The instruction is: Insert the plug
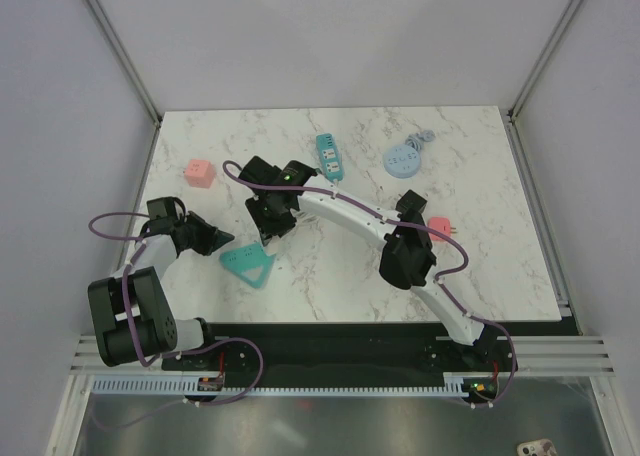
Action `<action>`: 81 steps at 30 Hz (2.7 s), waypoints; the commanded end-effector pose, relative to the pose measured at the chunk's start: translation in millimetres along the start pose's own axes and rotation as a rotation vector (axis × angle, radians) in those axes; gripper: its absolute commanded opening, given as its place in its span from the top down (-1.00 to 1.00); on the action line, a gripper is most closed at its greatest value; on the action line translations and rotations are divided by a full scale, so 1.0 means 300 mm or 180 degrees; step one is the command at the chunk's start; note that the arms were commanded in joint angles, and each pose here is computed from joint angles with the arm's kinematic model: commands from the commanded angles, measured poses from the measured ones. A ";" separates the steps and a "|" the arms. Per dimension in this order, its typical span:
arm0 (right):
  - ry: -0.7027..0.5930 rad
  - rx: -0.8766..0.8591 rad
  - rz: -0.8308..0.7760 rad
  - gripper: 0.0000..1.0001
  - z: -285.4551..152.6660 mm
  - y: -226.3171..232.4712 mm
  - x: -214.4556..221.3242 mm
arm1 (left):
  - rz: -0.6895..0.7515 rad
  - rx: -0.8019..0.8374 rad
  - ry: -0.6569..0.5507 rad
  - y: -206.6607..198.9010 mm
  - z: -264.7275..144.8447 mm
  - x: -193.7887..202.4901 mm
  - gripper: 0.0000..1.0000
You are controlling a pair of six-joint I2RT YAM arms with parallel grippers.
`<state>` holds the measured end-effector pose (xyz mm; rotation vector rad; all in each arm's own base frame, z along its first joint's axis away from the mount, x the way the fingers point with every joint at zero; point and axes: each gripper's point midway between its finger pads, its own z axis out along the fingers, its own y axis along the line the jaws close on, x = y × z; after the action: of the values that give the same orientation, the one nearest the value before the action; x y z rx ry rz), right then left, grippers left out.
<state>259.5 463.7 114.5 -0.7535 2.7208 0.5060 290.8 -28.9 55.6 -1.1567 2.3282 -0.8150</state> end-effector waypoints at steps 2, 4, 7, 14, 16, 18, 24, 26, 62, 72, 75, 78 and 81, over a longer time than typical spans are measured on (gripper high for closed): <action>-0.0080 -0.0106 0.0057 1.00 0.011 0.028 -0.031 | 0.0043 0.0152 -0.0040 -0.033 -0.009 -0.014 0.95; -0.0061 -0.0101 0.0069 1.00 0.019 0.027 -0.027 | 0.0044 0.0158 -0.0046 -0.032 -0.011 -0.016 0.95; -0.0037 -0.0083 0.0096 1.00 0.031 0.023 -0.021 | 0.0053 0.0156 -0.0037 -0.030 -0.011 -0.009 0.95; 0.0003 0.0008 0.0147 1.00 0.035 0.006 -0.004 | 0.0071 0.0183 -0.0055 -0.039 -0.016 -0.015 0.96; 0.0010 0.0037 0.0163 1.00 0.035 0.003 0.000 | 0.0071 0.0183 -0.0055 -0.038 -0.017 -0.013 0.96; 0.0009 0.0079 0.0165 1.00 0.026 -0.003 0.003 | 0.0068 0.0175 -0.0042 -0.033 -0.015 -0.006 0.96; 0.0011 0.0029 0.0156 1.00 0.016 0.019 0.007 | 0.0084 0.0183 -0.0049 -0.035 -0.018 -0.009 0.95; 0.0003 -0.0006 0.0155 1.00 0.014 0.030 0.003 | 0.0091 0.0192 -0.0058 -0.039 -0.020 -0.011 0.96; 0.0355 0.0313 0.0008 1.00 0.046 -0.015 0.114 | 0.0014 -0.0445 -0.0162 0.125 -0.057 0.048 0.96; 0.0154 0.0114 -0.0066 1.00 0.074 0.032 0.049 | -0.0182 -0.0447 -0.0079 0.161 -0.037 0.093 0.95; 0.0156 0.0048 -0.0080 1.00 0.089 0.044 0.047 | -0.0231 -0.0384 -0.0044 0.159 -0.035 0.112 0.95; 0.0201 0.0077 -0.0116 1.00 0.110 0.033 0.059 | -0.0250 -0.0308 0.0002 0.151 -0.030 0.132 0.96; 0.0246 0.0108 -0.0142 1.00 0.130 0.024 0.073 | -0.0211 -0.0324 0.0053 0.154 -0.024 0.142 0.95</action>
<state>247.0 465.6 95.2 -0.7919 2.7626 0.4206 252.2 -32.7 41.0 -1.2314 2.3188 -0.7532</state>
